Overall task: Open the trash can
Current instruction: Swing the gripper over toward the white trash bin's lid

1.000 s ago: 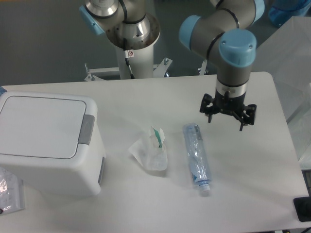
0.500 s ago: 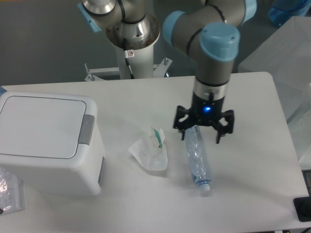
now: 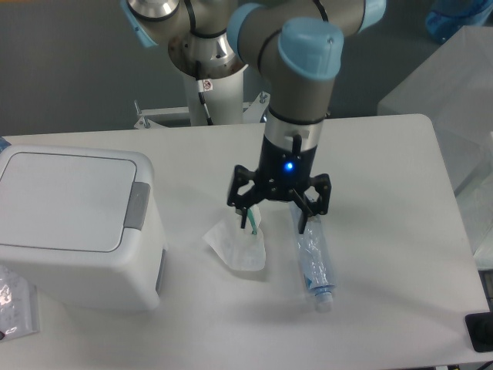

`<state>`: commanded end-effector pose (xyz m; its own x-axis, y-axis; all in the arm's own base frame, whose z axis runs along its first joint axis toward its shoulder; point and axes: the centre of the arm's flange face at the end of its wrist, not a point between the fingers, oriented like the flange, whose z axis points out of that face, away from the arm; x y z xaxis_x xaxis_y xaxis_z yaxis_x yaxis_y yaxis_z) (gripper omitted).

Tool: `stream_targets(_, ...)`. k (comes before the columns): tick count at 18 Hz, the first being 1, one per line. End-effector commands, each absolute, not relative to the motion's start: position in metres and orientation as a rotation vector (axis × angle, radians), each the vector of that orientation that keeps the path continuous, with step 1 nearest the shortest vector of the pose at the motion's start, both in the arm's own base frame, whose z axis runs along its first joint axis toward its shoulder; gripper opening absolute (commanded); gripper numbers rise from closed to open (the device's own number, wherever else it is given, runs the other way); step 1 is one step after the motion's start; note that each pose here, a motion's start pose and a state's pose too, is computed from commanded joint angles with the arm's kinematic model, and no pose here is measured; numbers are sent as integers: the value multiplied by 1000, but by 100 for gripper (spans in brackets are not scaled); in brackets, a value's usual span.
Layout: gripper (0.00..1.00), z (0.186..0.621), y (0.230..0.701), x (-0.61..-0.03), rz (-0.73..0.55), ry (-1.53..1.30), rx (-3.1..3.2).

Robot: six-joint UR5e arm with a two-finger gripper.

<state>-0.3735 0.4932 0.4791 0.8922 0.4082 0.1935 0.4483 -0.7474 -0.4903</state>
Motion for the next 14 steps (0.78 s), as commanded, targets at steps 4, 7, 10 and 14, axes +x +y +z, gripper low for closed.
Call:
stream_targets(4, 100, 493, 507, -356, -147, -640, -2474)
stream_targets(7, 100, 513, 507, -340, -161, -600, -2441)
stream_targets(10, 100, 521, 505, -334, -179, -592, -2423)
stream_targets(14, 100, 528, 506, -322, -209, -538, -2399)
